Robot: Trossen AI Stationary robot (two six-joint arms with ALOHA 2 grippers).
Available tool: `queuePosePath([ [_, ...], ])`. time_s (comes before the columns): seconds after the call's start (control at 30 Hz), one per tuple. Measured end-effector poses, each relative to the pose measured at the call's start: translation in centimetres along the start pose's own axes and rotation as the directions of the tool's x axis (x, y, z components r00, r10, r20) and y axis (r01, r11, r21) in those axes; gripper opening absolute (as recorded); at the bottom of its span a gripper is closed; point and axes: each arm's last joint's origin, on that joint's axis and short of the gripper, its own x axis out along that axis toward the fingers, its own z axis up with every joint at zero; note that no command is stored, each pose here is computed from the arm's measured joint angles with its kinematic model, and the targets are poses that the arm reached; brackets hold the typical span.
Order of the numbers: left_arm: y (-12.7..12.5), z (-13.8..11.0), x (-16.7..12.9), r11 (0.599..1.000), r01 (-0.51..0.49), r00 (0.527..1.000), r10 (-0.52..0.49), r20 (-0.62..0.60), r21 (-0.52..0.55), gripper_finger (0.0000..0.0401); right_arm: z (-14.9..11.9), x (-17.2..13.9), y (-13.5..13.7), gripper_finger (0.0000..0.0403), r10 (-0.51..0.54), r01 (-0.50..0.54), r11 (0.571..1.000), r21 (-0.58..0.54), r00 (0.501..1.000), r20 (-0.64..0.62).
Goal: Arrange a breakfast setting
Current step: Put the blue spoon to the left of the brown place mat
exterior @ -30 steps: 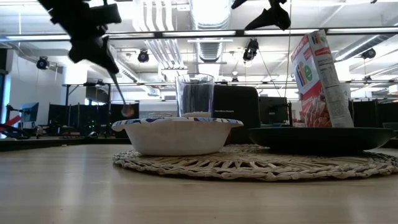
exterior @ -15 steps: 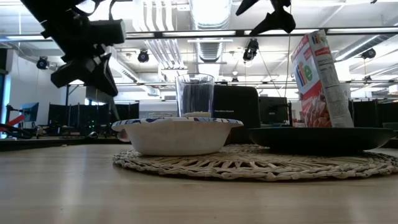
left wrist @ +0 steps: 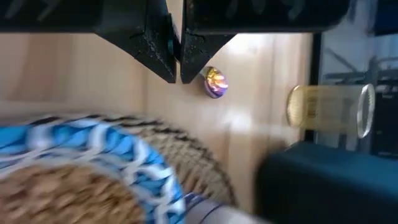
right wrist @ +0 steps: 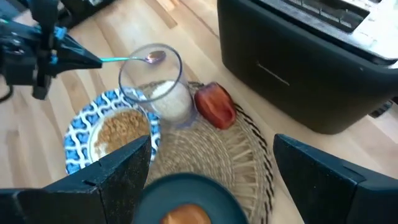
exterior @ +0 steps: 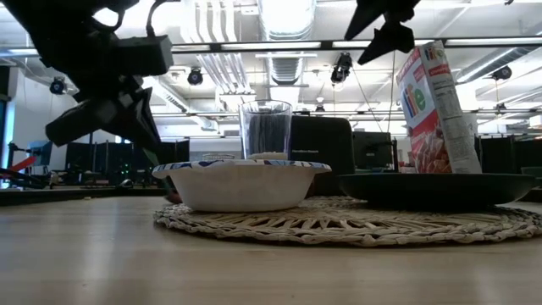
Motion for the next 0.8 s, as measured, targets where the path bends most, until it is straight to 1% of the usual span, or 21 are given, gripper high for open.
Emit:
queuePosePath([
  [0.1,-1.0,0.3,-0.1,0.999,0.037,0.999,-0.037,0.022,-0.003,0.0001,-0.2,0.0,-0.1,0.0325,-0.008,0.008,1.000,-0.007,1.000,-0.017],
  [0.3,-2.8,1.6,-0.4,0.999,0.049,0.998,-0.049,0.031,0.009,0.0001,-0.3,0.0,-0.2,0.0325,-0.016,0.015,1.000,-0.009,0.999,-0.033],
  [0.37,-3.3,2.0,-0.4,0.998,0.049,0.999,-0.049,0.016,0.029,0.0001,-0.4,0.0,-0.2,0.0325,-0.019,0.019,1.000,-0.010,0.999,-0.041],
  [0.5,-3.6,2.1,-0.4,0.999,0.052,0.998,-0.052,-0.029,0.014,0.0001,-0.7,0.0,-0.3,0.0325,-0.034,0.033,0.999,-0.018,0.997,-0.071],
  [0.8,-4.1,1.8,-0.7,0.994,0.111,0.992,-0.112,-0.050,-0.015,0.0008,-0.8,-0.1,-0.4,0.0325,-0.039,0.037,0.999,-0.019,0.996,-0.080],
])
